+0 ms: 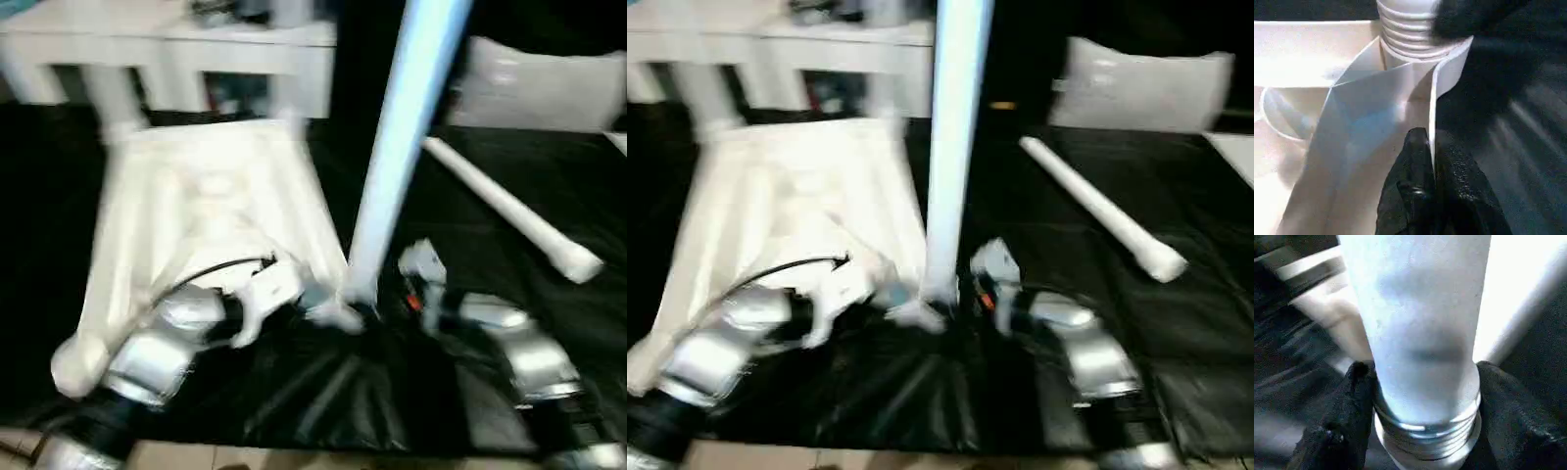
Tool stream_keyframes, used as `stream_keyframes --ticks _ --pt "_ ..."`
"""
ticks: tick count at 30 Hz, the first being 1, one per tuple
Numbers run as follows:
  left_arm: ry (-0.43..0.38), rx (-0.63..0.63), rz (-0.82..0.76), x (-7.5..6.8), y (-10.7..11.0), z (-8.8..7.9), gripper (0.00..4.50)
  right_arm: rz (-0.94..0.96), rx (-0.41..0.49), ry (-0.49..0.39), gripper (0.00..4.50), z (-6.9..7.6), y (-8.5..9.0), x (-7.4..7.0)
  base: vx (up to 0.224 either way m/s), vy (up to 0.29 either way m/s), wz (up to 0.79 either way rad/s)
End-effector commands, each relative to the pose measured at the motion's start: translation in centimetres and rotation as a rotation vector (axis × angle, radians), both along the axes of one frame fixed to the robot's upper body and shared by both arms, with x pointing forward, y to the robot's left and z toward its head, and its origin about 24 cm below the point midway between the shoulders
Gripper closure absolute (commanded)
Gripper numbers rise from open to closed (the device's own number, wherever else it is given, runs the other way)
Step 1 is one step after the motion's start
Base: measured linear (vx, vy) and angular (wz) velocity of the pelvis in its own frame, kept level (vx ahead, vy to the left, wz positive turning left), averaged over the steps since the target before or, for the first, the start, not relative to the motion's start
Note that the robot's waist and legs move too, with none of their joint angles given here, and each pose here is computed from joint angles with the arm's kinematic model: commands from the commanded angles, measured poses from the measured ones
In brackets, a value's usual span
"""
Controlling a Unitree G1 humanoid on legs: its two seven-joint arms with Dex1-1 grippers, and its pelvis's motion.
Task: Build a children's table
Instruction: Rotate leg to tighten
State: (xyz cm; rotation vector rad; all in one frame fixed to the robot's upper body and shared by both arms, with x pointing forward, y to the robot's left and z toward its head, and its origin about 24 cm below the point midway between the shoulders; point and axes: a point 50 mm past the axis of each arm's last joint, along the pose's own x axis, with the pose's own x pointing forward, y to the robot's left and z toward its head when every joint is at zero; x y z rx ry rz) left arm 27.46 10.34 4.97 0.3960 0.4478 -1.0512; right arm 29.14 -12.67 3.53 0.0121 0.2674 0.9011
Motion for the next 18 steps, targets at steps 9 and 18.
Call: stream_keyframes --ticks 9,18 --pt "-0.075 -0.119 0.053 -0.3 -6.6 1.6 4.50 -0.249 -0.050 0.105 1.76 -2.6 2.0 1.1 0.000 0.000 0.00" --pt "-0.092 -0.026 0.057 0.2 -4.8 0.7 4.50 -0.261 -0.040 0.032 0.66 -1.9 0.2 0.9 0.000 0.000 0.00"
